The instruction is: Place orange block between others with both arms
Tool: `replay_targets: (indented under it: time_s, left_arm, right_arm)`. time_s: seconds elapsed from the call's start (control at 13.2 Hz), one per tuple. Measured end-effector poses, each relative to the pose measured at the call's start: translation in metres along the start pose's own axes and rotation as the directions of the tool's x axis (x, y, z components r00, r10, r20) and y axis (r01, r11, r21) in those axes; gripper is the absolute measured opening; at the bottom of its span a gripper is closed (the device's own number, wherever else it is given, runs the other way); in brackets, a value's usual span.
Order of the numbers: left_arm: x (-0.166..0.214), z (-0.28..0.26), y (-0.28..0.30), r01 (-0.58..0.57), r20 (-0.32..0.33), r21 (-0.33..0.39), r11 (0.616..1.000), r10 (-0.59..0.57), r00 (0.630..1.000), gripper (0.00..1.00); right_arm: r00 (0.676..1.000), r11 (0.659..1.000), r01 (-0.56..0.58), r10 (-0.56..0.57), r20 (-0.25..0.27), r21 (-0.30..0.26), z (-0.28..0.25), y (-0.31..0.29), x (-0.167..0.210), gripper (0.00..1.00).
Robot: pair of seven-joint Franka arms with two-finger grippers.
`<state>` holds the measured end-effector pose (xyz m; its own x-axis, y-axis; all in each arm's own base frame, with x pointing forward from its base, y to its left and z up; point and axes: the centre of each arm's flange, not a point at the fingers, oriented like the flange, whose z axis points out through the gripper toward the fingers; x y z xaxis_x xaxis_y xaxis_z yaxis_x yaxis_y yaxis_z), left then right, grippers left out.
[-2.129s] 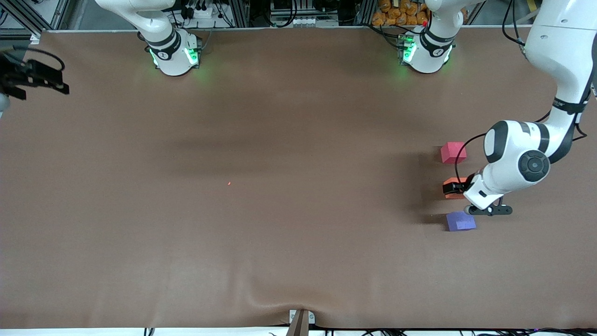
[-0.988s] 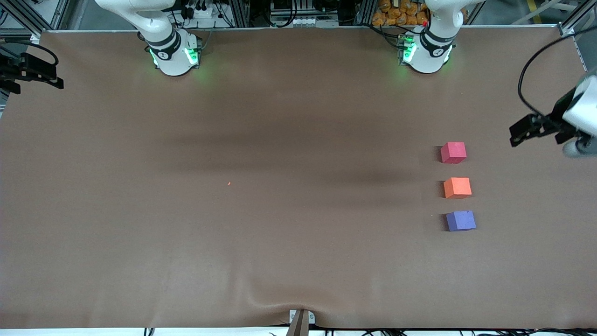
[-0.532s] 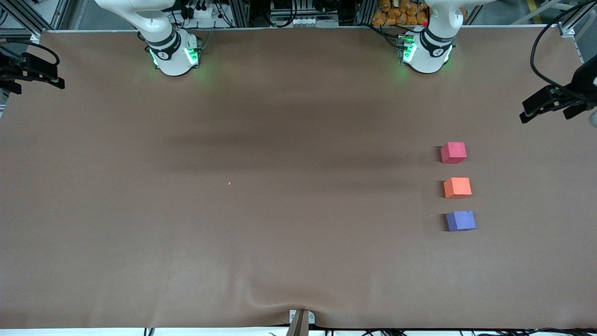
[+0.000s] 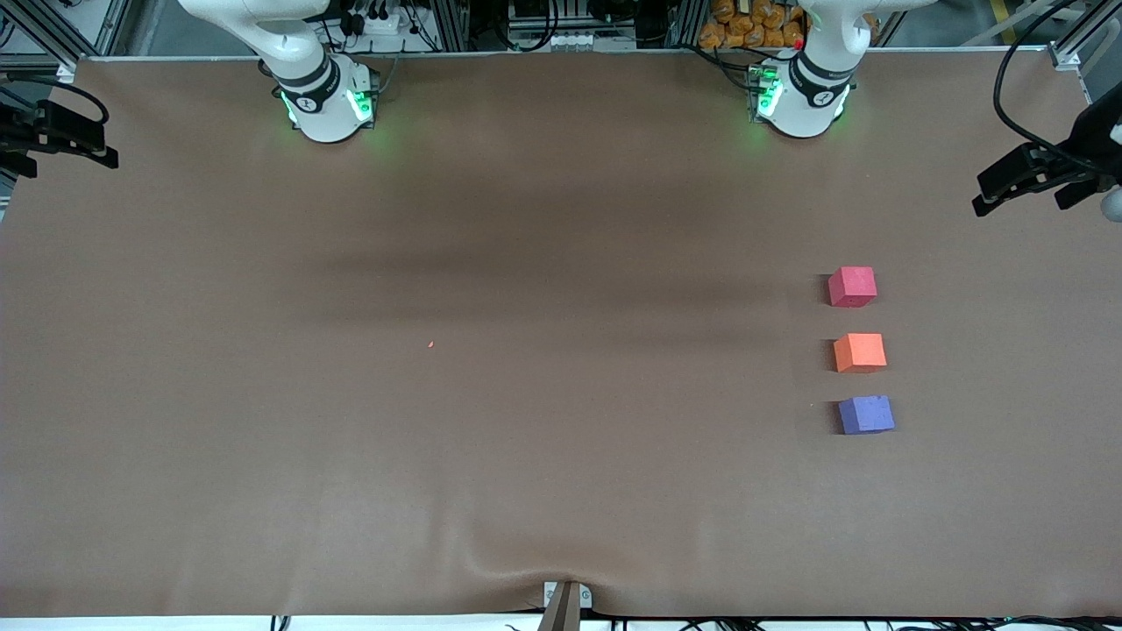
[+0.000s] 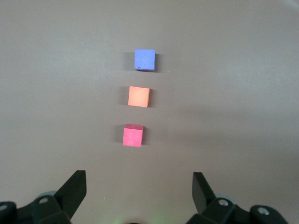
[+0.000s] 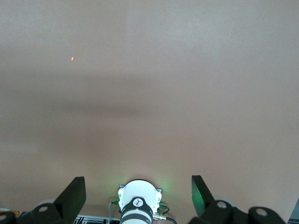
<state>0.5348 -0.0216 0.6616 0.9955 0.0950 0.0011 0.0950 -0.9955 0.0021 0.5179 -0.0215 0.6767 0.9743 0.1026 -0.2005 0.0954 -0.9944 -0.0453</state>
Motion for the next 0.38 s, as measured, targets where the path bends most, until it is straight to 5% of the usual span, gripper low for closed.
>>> replay_targets:
  time_s: [0.38]
  left_arm:
    - [-0.0044, -0.0024, -0.001, 0.001, 0.027, 0.004, 1.0, -0.001, 1.0, 1.0]
  right_arm:
    - [1.0, 1.0, 0.002, -0.002, -0.009, -0.002, -0.0025, -0.0009, -0.0002, 1.0]
